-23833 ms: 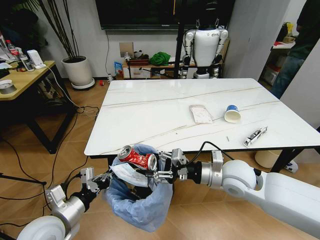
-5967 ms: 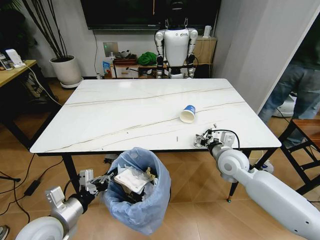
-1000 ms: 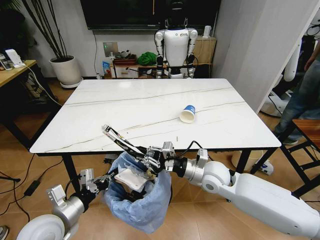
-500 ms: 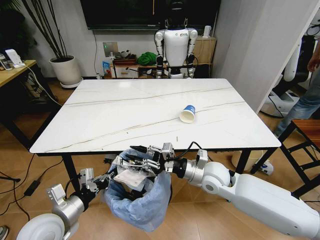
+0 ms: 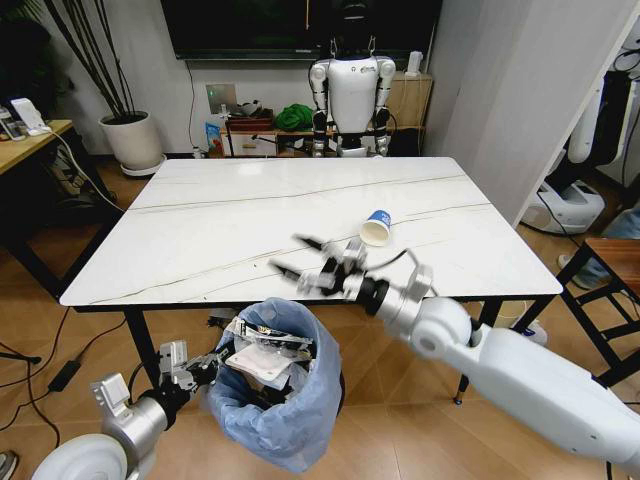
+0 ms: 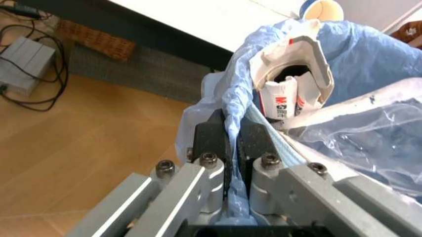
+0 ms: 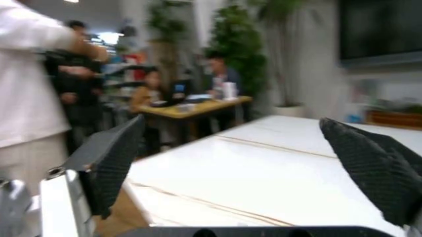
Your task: Pick up the trash bin and place the trash from the table into it.
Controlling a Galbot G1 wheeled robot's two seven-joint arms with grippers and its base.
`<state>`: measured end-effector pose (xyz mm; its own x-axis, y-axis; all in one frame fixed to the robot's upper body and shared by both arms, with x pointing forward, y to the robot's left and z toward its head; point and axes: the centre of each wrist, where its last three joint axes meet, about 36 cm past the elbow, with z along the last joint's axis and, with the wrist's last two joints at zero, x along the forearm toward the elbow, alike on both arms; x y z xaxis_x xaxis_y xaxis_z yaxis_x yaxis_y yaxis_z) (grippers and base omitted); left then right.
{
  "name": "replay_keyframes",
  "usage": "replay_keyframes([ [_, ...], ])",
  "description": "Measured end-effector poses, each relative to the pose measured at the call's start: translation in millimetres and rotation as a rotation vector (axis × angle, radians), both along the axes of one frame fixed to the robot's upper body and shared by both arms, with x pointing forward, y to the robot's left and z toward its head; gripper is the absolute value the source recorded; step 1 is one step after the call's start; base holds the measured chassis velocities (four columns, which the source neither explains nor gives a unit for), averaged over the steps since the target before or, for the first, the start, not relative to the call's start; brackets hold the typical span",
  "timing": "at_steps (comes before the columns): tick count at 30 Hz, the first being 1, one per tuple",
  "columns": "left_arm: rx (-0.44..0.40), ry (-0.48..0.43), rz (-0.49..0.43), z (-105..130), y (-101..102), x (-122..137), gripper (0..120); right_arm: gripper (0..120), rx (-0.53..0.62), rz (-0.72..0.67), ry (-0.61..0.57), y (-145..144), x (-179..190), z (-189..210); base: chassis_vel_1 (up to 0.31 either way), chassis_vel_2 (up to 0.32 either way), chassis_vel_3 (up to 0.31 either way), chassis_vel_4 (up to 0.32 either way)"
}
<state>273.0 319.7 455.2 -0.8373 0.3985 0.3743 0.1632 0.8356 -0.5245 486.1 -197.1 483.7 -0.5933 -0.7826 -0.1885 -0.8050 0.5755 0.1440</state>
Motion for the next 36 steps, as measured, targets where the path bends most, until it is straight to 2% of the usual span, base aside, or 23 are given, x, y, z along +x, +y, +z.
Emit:
replay_keyframes([
  [3,0.001,0.001,-0.004,1.2,-0.9,-2.1,0,100,-0.069,-0.232,0.045,-17.5,13.9,-6.5,0.0,0.0,0.0,0.0],
  [4,0.001,0.001,-0.004,1.2,-0.9,-2.1,0,100,-0.069,-0.232,0.045,-17.5,13.9,-6.5,0.0,0.0,0.0,0.0],
  [7,0.001,0.0,-0.006,2.1,-2.1,-3.1,0,100,-0.139,-0.395,0.085,-33.6,27.4,-15.4,0.0,0.0,0.0,0.0],
  [10,0.002,-0.004,-0.006,3.5,-2.7,-2.4,0,100,-0.214,-0.494,0.13,-43.6,35.9,-25.0,0.0,0.0,0.0,0.0],
  [14,0.005,-0.007,-0.004,4.7,-2.0,-1.7,0,100,-0.283,-0.571,0.171,-52.1,45.5,-40.2,0.0,0.0,0.0,0.0],
  [23,0.011,-0.01,-0.005,5.7,0.5,1.6,0,100,-0.335,-0.649,0.232,-64.2,66.6,-57.9,0.0,0.0,0.0,0.0],
  [36,0.008,-0.005,0.003,1.7,2.6,4.8,0,100,-0.347,-0.653,0.264,-56.1,86.9,-70.1,0.0,0.0,0.0,0.0],
])
